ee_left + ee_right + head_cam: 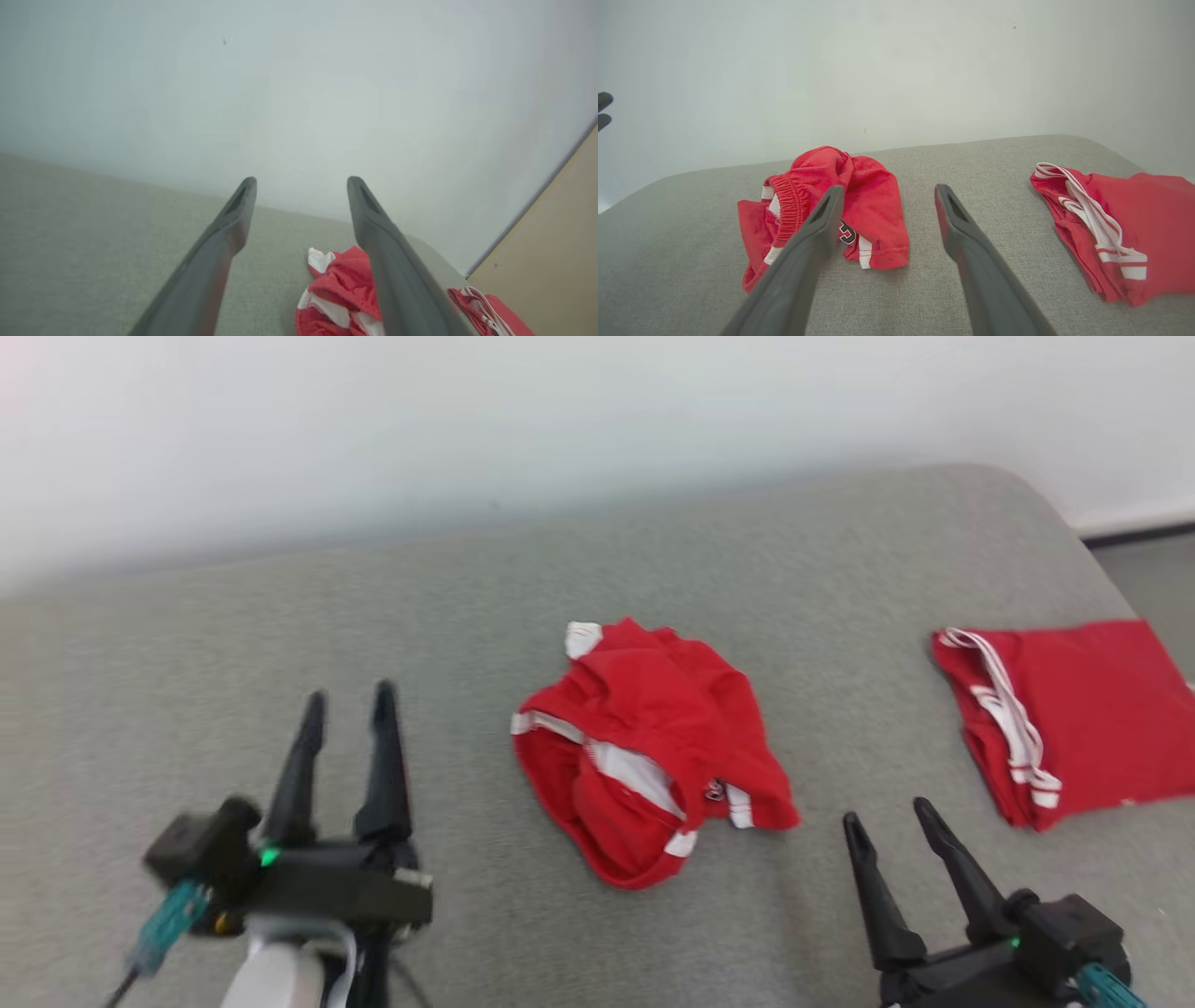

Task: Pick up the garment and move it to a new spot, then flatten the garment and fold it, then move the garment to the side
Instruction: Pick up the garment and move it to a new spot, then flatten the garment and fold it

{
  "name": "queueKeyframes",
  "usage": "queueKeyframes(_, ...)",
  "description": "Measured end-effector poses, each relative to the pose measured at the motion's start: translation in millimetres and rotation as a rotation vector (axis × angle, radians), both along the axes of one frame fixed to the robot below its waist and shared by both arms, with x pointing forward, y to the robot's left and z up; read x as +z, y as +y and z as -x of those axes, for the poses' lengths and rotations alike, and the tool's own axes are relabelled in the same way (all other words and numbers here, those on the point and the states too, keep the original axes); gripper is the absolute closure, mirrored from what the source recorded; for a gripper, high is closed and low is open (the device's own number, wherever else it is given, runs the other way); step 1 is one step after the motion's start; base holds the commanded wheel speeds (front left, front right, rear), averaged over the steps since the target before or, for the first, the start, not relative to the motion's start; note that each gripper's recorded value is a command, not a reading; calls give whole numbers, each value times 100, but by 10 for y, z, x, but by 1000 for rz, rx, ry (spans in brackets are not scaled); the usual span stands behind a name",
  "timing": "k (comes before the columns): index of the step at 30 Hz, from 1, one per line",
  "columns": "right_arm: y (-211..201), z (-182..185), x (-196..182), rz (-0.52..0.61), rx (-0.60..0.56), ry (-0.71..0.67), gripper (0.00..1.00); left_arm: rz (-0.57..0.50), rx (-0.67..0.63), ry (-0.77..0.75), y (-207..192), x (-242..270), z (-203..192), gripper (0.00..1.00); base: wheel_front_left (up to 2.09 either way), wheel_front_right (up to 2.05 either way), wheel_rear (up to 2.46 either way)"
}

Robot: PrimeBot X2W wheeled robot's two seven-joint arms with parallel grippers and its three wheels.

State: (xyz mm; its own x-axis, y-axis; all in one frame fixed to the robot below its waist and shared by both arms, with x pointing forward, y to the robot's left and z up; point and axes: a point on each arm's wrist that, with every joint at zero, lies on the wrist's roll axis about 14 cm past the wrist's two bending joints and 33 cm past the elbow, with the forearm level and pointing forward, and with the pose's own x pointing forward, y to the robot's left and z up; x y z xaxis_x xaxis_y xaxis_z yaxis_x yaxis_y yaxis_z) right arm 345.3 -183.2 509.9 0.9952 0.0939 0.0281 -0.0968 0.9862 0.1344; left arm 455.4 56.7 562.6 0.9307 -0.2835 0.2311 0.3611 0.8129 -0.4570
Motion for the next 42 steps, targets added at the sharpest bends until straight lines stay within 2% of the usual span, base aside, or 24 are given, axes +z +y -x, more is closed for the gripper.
queueKeyframes(2, 7, 6, 13, 5, 5, -5, 0, -42, 59, -37, 215, 50, 137, 0, 0, 0, 0)
queueKeyframes(7, -60, 61, -23, 16, -3, 6, 0, -124, 180, -5, 669, -151, 529, 0, 0, 0, 0)
queueKeyframes(13, -140, 102, -15, 40, -12, 0, 0, -251, 239, 53, 987, -432, 928, 0, 0, 0, 0)
queueKeyframes(20, -154, 184, -74, 58, -2, 11, 0, -310, 306, 106, 1281, -614, 1269, 0, 0, 0, 0)
queueKeyframes(29, -136, 261, -187, 70, 10, 50, 0, -321, 328, 171, 1392, -808, 1439, 0, 0, 0, 0)
queueKeyframes(42, -145, 286, -202, 68, 0, 56, 0, -317, 298, 195, 1303, -891, 1431, 0, 0, 0, 0)
